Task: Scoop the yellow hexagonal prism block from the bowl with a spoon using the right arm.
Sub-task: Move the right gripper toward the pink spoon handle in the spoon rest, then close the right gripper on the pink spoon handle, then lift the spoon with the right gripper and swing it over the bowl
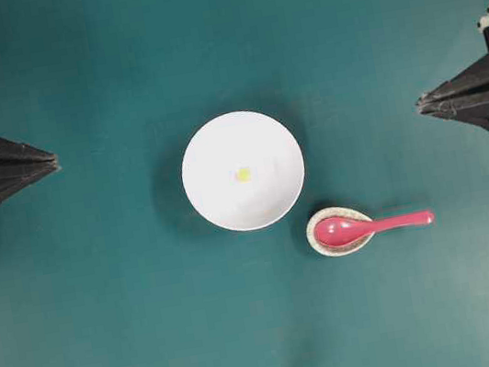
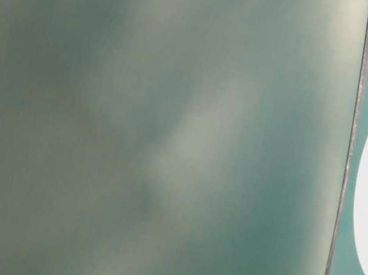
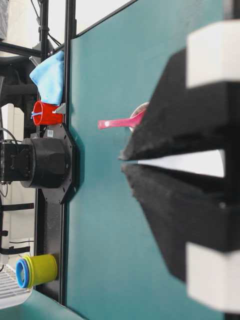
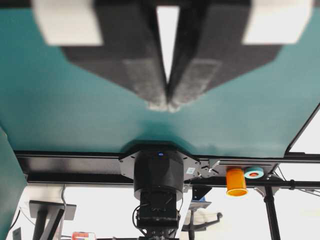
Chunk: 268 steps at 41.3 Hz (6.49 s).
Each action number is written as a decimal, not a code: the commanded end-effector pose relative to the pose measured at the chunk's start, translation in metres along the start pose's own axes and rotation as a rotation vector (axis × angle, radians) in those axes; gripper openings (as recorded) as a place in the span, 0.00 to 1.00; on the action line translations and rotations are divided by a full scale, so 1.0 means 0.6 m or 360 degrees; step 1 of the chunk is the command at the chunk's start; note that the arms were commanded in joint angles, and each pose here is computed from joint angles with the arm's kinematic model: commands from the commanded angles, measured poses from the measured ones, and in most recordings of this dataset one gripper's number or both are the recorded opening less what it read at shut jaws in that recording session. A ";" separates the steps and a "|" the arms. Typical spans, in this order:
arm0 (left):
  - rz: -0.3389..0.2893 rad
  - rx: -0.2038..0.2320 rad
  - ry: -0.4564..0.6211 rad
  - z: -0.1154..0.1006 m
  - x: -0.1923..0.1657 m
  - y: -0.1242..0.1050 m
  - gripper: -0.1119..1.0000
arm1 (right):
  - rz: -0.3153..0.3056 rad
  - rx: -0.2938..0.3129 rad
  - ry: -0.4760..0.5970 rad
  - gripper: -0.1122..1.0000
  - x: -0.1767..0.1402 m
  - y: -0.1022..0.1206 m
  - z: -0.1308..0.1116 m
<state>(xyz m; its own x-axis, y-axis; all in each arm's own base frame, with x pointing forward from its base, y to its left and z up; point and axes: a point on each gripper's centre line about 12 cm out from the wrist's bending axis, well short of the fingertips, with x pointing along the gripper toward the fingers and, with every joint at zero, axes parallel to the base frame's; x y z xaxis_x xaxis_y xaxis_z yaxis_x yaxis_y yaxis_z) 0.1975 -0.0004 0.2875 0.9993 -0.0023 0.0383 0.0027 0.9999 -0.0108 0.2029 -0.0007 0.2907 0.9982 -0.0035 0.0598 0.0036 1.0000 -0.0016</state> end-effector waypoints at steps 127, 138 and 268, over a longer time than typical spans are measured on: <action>-0.0001 0.0002 0.0015 0.010 0.005 0.000 0.20 | -0.0038 0.0249 0.0715 0.61 0.022 0.132 -0.355; -0.0001 0.0002 0.0017 0.009 0.005 0.000 0.20 | -0.0035 0.0246 0.0720 0.48 0.021 0.132 -0.355; -0.0004 0.0005 0.0024 0.009 0.005 -0.001 0.20 | 0.0091 -0.0003 0.0342 0.33 0.187 0.059 0.035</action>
<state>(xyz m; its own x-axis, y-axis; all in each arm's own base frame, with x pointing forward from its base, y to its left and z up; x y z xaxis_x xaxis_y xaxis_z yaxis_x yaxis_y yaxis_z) 0.1979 -0.0005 0.2828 1.0000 -0.0031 0.0000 0.0031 1.0000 -0.0063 0.3111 0.0419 0.3032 0.9778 0.0775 -0.1948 -0.0797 0.9968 -0.0036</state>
